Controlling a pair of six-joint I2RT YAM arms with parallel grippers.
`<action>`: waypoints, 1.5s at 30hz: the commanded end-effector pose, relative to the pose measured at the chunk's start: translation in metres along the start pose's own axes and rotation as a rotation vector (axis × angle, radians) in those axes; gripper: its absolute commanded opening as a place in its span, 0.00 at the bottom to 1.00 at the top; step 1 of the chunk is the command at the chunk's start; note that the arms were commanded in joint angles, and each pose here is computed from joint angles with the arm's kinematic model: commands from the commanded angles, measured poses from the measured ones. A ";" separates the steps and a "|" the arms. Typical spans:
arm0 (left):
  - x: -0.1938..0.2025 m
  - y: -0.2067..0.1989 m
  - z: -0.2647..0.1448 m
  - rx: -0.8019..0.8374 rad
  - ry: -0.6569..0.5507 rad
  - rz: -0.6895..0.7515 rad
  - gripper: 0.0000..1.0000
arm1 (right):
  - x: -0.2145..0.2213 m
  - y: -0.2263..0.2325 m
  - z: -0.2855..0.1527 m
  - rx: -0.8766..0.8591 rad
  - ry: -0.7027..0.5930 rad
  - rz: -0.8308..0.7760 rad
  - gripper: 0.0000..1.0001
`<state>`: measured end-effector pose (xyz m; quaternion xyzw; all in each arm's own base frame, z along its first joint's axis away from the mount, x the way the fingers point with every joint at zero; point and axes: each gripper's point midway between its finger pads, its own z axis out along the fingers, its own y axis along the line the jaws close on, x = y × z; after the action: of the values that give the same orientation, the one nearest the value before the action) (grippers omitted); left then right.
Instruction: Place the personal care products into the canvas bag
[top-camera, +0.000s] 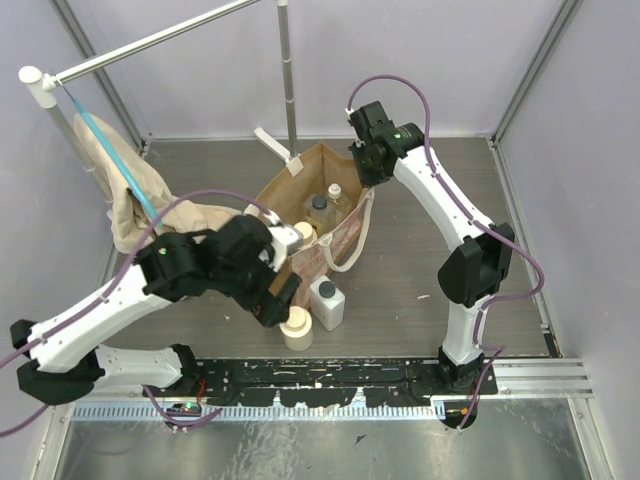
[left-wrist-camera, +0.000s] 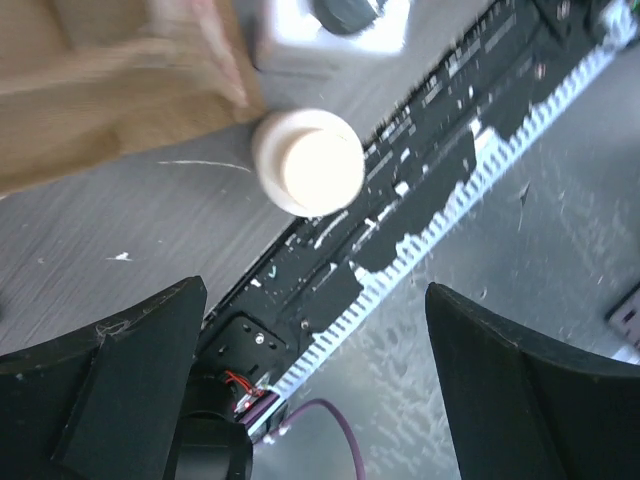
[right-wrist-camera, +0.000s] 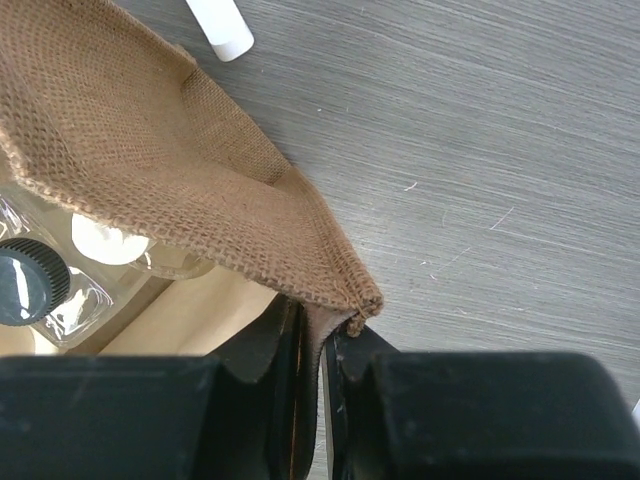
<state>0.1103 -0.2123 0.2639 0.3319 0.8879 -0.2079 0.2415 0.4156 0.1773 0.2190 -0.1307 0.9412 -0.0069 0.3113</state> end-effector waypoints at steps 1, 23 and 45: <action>0.022 -0.026 0.018 0.035 0.089 0.130 0.98 | -0.015 -0.014 -0.005 0.038 -0.051 -0.008 0.18; 0.051 -0.016 0.130 -0.065 0.147 0.258 0.98 | 0.005 -0.005 -0.003 -0.015 -0.017 -0.015 0.18; 0.065 -0.012 0.154 -0.088 0.203 0.246 0.74 | 0.016 -0.009 0.004 0.003 0.007 -0.033 0.18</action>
<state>0.1045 -0.2679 0.1121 0.4504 0.8667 -0.1011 0.1893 0.4107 0.1687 0.1980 -0.1360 0.9447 -0.0110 0.2982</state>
